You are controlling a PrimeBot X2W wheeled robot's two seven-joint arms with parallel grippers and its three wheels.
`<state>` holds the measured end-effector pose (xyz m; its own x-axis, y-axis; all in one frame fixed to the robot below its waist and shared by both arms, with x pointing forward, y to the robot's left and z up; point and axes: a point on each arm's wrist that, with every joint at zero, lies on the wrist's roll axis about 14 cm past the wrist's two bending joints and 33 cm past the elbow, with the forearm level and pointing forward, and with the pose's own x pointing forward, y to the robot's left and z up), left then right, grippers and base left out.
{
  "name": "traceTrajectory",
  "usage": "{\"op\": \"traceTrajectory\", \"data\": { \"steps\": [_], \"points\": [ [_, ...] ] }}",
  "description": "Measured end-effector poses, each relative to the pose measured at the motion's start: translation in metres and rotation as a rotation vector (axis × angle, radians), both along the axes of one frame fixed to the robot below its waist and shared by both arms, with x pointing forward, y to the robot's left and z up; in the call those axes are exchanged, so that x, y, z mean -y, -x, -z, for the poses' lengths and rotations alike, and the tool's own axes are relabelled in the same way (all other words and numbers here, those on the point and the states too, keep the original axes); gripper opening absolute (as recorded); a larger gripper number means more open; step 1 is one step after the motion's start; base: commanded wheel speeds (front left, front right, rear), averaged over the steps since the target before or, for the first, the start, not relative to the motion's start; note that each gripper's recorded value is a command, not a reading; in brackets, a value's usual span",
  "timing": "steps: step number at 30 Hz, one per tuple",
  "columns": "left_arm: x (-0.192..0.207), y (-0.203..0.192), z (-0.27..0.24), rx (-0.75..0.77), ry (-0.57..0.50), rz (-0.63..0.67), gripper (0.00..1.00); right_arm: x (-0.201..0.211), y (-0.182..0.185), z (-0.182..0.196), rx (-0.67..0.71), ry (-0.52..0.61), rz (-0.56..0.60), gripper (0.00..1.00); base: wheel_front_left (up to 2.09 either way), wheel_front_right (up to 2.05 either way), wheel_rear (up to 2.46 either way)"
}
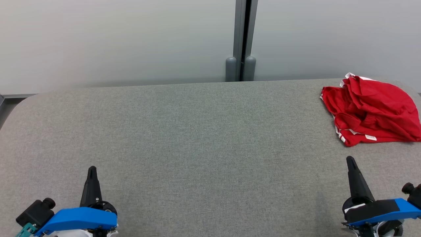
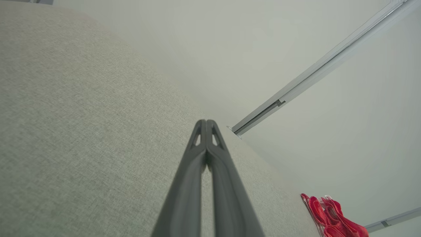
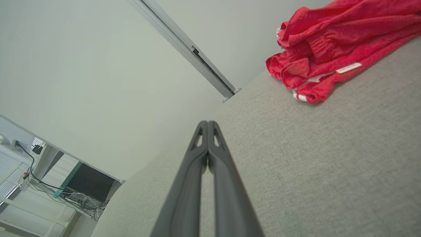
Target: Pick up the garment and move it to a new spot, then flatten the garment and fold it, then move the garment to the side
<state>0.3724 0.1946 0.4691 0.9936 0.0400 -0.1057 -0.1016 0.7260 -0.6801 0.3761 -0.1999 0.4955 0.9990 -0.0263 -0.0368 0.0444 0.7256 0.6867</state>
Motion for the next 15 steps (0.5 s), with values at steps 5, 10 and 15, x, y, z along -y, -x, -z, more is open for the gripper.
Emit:
{"op": "traceTrajectory", "data": {
  "steps": [5, 10, 15],
  "points": [
    [-0.0007, -0.0021, -0.0022, 0.004, 0.066, -0.007, 0.0, 0.0005, -0.0007, 0.0005, -0.002, -0.065, 0.004, 0.0, 0.0, 0.0, 0.0],
    [-0.0019, -0.0025, -0.0029, 0.004, 0.128, -0.015, 0.0, 0.0006, -0.0015, 0.0006, -0.003, -0.128, 0.005, 0.0, 0.0, 0.0, 0.0],
    [-0.0033, -0.0035, -0.0043, 0.007, 0.188, -0.023, 0.0, 0.0005, -0.0034, -0.001, 0.001, -0.188, 0.005, 0.0, 0.0, 0.0, 0.0]
  ]
}}
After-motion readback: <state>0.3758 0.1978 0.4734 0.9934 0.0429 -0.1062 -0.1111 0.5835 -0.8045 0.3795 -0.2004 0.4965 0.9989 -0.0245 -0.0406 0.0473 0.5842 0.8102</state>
